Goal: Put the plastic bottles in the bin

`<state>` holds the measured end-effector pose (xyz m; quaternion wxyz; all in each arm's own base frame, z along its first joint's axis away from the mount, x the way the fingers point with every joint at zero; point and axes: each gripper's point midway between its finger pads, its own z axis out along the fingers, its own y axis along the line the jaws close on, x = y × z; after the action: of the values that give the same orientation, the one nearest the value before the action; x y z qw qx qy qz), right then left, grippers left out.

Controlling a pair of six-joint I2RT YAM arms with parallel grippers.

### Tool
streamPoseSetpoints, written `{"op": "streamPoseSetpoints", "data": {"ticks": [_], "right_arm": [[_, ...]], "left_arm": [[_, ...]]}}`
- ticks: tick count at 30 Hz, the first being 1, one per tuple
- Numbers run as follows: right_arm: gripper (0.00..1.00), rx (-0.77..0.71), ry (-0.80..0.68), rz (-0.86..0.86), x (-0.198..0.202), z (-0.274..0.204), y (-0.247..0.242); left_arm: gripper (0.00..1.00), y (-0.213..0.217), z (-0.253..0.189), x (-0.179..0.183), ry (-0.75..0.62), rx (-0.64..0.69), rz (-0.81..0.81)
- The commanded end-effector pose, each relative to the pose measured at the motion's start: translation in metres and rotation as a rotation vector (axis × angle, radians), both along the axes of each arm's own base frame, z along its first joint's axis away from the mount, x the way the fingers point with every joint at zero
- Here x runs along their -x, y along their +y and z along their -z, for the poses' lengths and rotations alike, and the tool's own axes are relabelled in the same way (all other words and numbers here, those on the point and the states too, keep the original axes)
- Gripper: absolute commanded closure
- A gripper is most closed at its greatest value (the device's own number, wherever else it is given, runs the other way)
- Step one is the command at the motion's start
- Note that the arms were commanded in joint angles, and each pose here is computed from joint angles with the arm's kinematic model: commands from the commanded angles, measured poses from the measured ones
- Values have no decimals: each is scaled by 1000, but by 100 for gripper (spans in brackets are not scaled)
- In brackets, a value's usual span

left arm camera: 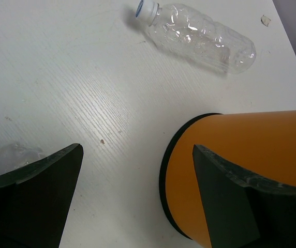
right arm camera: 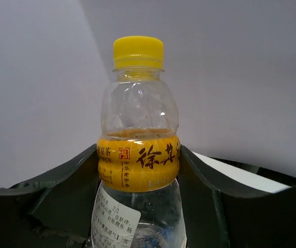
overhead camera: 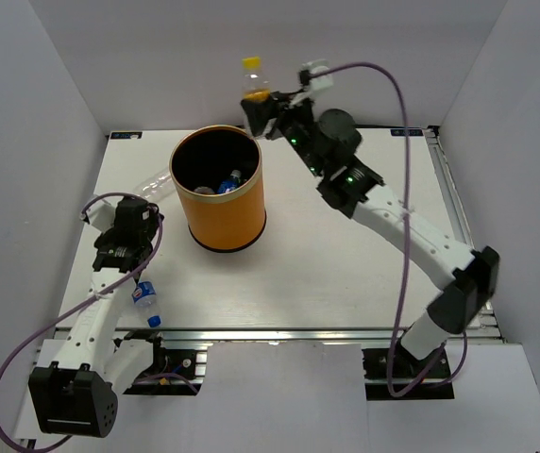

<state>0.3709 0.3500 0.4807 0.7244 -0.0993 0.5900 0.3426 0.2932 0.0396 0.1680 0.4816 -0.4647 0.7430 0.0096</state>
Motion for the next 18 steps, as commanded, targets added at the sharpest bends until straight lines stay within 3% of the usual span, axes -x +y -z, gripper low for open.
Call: {"op": "streamPoseSetpoints", "data": {"ticks": [1,3,4,6,9,15,17,18], "right_arm": [[75,209,-50,-219,7,29,63],[73,326,-5,-294,4,65,95],[61,339,-15,-310,-2,62,108],[49,396,16,-308,-4,73,117],[11,433,66,-263,-12,85,114],[11,403,22,-202,8,65,74],[11,377,-32,-166,23,44,48],[11,417,3,-160,24,72,40]], "left_arm": [[2,3,-15,-5,-14,-19,-1],[2,3,-16,-7,-7,-26,5],[2,4,-17,-8,-1,-43,13],[2,5,-21,-12,-2,-57,19],[2,1,-26,-23,7,-85,74],[2,-4,-49,-69,-24,-219,261],[2,-4,-77,-89,-95,-293,334],[2,-12,-81,-100,-111,-329,431]]}}
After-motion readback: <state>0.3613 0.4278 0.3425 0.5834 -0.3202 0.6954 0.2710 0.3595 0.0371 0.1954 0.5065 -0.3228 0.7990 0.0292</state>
